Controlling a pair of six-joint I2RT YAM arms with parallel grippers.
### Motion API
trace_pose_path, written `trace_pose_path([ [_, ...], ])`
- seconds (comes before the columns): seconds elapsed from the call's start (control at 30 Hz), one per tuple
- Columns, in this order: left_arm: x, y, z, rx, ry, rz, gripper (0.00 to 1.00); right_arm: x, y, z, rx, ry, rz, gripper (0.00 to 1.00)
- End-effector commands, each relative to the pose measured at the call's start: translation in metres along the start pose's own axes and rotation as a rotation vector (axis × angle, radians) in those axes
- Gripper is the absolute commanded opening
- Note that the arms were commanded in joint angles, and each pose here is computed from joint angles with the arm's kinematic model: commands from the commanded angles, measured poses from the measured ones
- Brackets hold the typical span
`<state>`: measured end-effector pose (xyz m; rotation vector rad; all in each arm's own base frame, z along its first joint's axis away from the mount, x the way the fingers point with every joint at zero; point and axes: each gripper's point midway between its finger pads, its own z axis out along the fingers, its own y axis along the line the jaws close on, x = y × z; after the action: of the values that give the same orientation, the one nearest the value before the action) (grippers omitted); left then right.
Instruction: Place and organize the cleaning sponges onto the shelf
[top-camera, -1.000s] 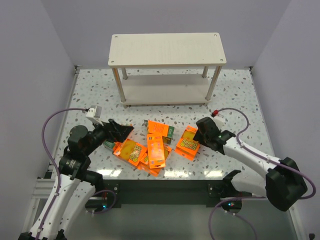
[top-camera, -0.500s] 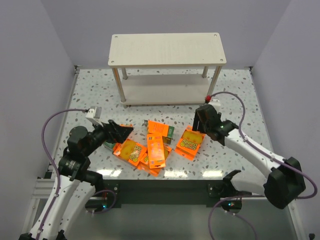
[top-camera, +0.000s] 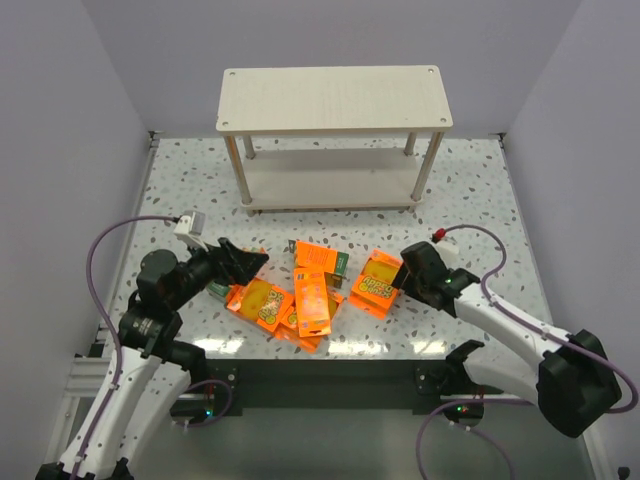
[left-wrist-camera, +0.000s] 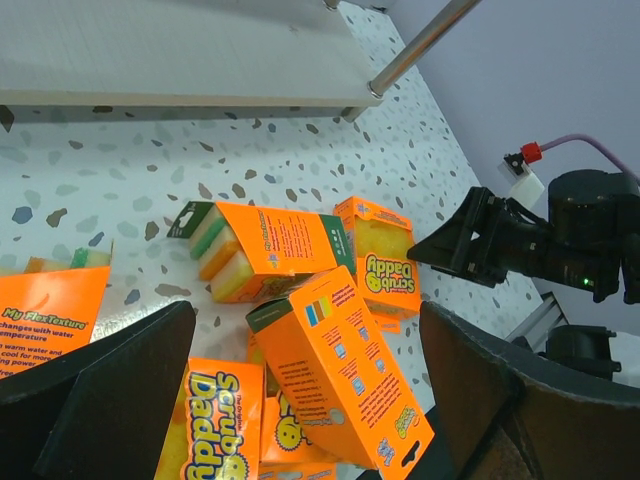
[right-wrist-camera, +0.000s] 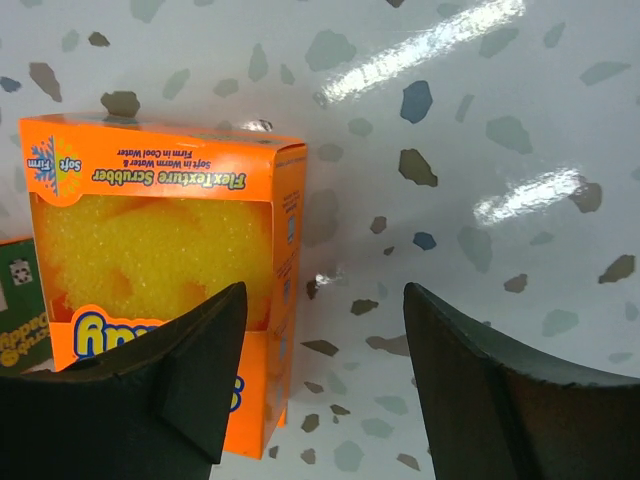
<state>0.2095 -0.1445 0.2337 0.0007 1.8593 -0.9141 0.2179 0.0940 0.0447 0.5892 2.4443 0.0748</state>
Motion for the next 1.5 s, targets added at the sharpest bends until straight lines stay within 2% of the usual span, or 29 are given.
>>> trace_pose_path([
  [0.0, -0.004, -0.008, -0.002, 0.031, -0.020, 0.003, 1.00, -0.001, 0.019, 0.009, -0.071, -0.017, 0.148, 0.68],
  [0.17, -0.005, -0.006, -0.005, 0.016, -0.028, 0.012, 1.00, 0.003, 0.024, 0.016, -0.096, -0.013, 0.152, 0.67],
  [0.37, -0.002, -0.003, -0.002, 0.012, -0.019, 0.008, 1.00, -0.021, 0.024, 0.018, -0.076, -0.074, 0.034, 0.59],
  [0.5, 0.001, -0.002, 0.000, 0.014, -0.008, 0.005, 1.00, -0.038, 0.022, 0.029, -0.019, -0.060, -0.140, 0.49],
  [0.7, 0.000, -0.001, -0.001, 0.008, -0.012, 0.006, 1.00, -0.050, 0.025, 0.049, 0.029, -0.040, -0.237, 0.13],
  [0.87, 0.000, 0.001, -0.002, -0.001, -0.015, 0.012, 1.00, -0.064, 0.037, 0.058, 0.020, -0.036, -0.333, 0.07],
  [0.9, 0.000, 0.000, -0.002, 0.001, -0.013, 0.013, 1.00, -0.071, 0.045, 0.058, 0.001, -0.044, -0.380, 0.01],
  [1.03, 0.001, -0.001, 0.001, 0.011, -0.008, 0.004, 1.00, -0.082, 0.057, 0.060, -0.021, -0.039, -0.487, 0.00],
  [1.2, -0.001, -0.004, 0.000, 0.020, -0.012, 0.005, 1.00, -0.065, 0.083, 0.070, -0.194, 0.046, -0.679, 0.00],
  [1.37, -0.002, -0.003, 0.000, 0.017, -0.014, 0.007, 1.00, -0.086, 0.089, 0.069, -0.181, -0.042, -0.712, 0.00],
  [1.47, -0.003, -0.005, 0.001, 0.027, -0.016, 0.006, 1.00, -0.117, 0.088, 0.061, -0.106, -0.150, -0.716, 0.10],
])
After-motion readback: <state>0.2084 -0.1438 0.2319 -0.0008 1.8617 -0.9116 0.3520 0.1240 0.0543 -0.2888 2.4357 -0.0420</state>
